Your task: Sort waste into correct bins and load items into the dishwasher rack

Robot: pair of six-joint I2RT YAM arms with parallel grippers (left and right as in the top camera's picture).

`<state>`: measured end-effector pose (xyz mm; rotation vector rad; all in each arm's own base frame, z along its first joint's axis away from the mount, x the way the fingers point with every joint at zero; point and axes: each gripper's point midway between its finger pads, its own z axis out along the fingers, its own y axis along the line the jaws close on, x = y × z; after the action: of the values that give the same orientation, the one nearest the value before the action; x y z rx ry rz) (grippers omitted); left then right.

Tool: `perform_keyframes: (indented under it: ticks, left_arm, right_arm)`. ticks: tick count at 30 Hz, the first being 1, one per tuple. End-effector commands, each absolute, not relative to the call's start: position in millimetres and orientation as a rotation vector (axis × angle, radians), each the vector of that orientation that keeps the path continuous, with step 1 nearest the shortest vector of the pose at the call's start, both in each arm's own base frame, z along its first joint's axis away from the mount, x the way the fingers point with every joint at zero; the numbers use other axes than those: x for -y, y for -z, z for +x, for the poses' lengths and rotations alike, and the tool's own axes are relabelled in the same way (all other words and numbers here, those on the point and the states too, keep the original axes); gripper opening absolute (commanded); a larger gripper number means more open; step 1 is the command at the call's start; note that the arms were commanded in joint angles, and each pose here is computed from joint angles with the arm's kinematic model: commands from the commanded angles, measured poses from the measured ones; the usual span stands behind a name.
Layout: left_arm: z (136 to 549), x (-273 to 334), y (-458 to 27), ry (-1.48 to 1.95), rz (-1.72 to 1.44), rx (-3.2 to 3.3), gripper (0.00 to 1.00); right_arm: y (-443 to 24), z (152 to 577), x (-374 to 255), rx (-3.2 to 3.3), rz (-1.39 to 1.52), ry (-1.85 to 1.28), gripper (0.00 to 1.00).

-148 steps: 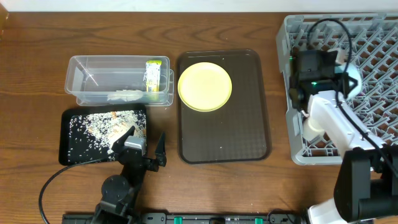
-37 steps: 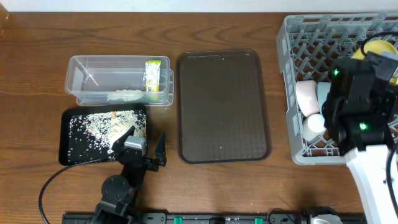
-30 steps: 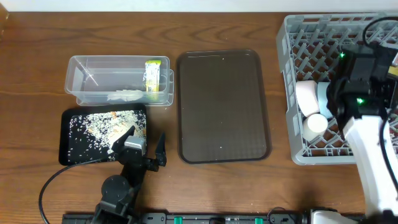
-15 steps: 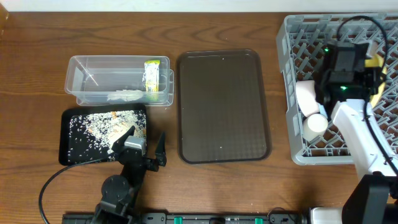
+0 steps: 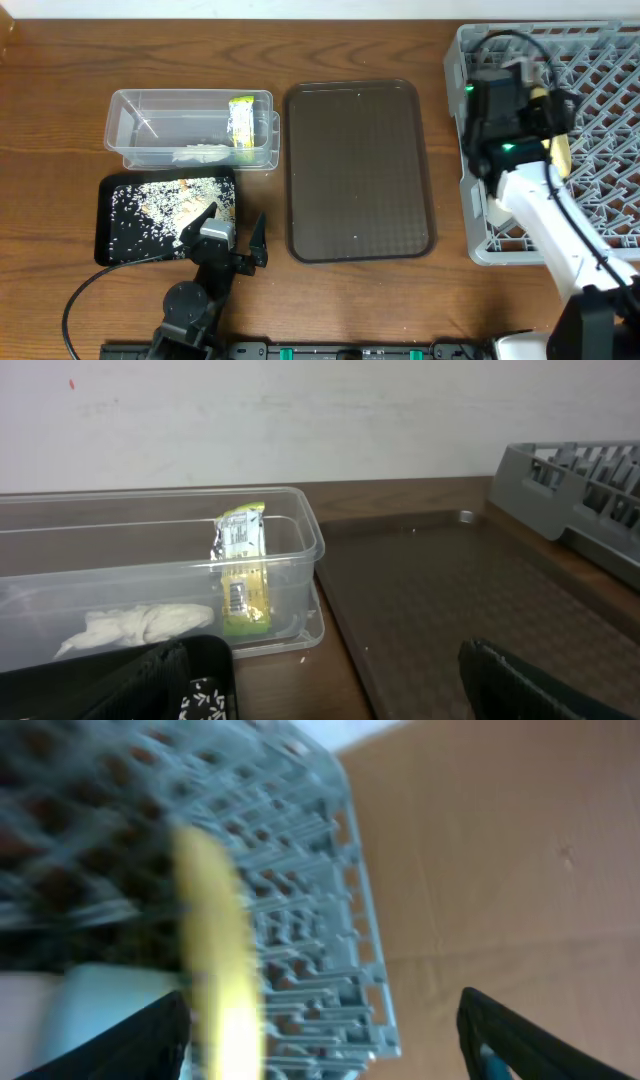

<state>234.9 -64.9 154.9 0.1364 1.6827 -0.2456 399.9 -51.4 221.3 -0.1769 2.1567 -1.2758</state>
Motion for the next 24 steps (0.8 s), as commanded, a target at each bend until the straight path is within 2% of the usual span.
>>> perform_keyframes:
  ticks: [1,4,9,10,13,18,24]
  left_arm:
    - [236,63,-137,0.224,0.143,-1.723,0.88]
    - [236,63,-137,0.223,0.143,-1.723,0.88]
    - [236,63,-137,0.224,0.143,-1.723,0.88]
    - [236,63,-137,0.223,0.143,-1.723,0.89]
    - [236,63,-137,0.224,0.143,-1.723,0.88]
    - [236,63,-137,0.224,0.143,-1.723,0.88]
    - [236,63,-137,0.224,0.143,-1.723,0.88]
  right_arm:
    - [-250,392,7,-2.083,-0.203,1.055,0.84]
    - [-258,376,-35,-2.086,-0.262,0.801,0.85]
    - [-252,316,-124,-2.207,-0.342,0.059,0.86]
    - [-255,298,-145,-2.229,-0.360,-0.142,0.98]
    - [-271,261,-179,-2.237,-0.398,-0.514,0.99]
    - [-297,219,-205,-2.196,-0.473,-0.861,0.99]
    - [-289,212,-190,-2.242,-0.444,-0.803,0.99]
